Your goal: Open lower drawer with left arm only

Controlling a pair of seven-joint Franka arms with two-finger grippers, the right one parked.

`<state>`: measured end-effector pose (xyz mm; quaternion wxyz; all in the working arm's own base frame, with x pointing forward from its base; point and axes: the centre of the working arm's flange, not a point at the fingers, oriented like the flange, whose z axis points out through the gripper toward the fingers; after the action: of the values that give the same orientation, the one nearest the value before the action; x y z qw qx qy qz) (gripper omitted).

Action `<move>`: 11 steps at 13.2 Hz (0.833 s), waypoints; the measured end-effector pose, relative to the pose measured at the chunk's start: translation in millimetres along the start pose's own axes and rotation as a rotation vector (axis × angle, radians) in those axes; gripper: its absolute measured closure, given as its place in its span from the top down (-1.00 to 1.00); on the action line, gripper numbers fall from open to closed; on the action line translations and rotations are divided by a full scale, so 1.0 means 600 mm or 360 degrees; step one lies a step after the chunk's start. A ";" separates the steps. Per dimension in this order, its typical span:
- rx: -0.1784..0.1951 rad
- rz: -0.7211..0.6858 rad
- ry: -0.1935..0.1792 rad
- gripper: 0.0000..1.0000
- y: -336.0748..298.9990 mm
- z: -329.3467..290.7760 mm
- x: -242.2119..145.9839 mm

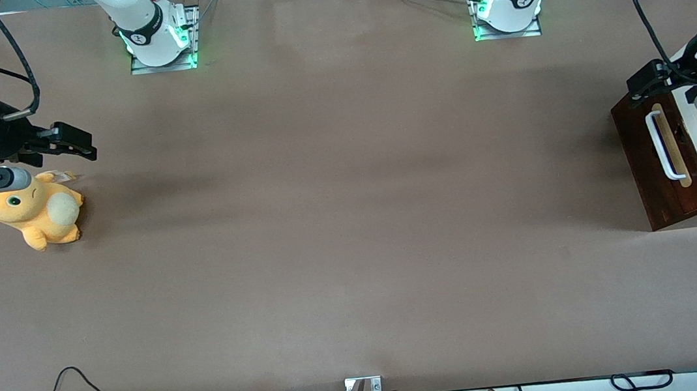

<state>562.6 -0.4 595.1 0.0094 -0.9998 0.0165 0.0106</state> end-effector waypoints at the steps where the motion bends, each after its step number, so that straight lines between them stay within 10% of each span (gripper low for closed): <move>1: 0.0000 0.0003 -0.0010 1.00 0.001 -0.001 -0.001; 11: -0.0002 0.0016 -0.0075 1.00 0.006 0.004 -0.008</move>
<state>557.5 -4.1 592.9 0.0091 -0.9991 0.0213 0.0342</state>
